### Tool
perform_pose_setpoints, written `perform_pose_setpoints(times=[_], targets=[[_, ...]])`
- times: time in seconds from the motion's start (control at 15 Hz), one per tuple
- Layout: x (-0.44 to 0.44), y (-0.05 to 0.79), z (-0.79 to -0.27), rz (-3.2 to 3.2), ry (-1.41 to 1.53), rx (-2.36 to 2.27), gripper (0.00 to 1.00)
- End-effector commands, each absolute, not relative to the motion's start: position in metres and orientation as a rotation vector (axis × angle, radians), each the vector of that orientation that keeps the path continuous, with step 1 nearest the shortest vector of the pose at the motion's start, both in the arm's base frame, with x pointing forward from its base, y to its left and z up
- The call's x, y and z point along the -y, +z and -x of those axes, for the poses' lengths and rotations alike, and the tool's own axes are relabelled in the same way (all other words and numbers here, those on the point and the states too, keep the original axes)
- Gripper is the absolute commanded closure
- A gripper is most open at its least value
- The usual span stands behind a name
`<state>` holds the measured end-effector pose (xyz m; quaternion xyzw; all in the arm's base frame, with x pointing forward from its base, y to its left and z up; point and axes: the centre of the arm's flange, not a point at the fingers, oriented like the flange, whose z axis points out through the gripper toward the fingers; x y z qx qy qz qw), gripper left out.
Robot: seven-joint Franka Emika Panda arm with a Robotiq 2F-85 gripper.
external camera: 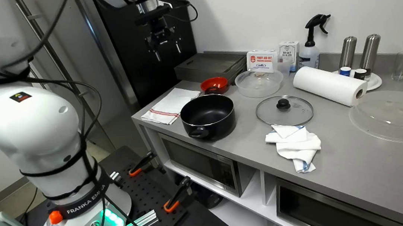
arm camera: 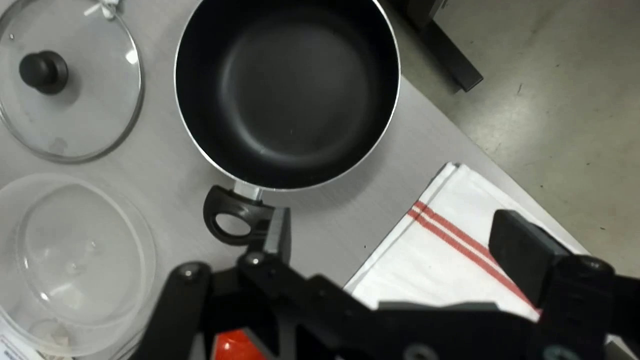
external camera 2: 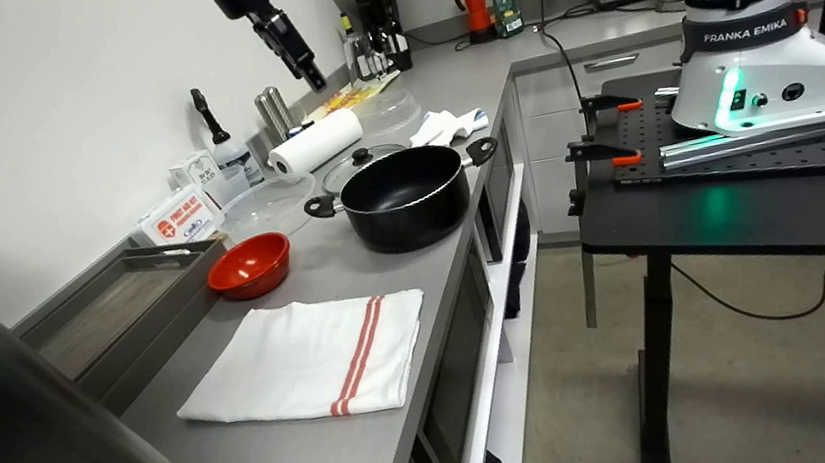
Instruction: Move the red bowl to the right
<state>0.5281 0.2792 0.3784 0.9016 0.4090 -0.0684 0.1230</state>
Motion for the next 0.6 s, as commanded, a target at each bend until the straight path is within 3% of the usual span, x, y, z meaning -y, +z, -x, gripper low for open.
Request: perform_pose_setpoints(times=[0.0, 0.53], targets=[[-0.312, 0.353, -0.577, -2.592, -0.122, -1.303, 0.0], [-0.348, 0.276, -0.628, -2.551, -0.072, -1.493, 0.0]])
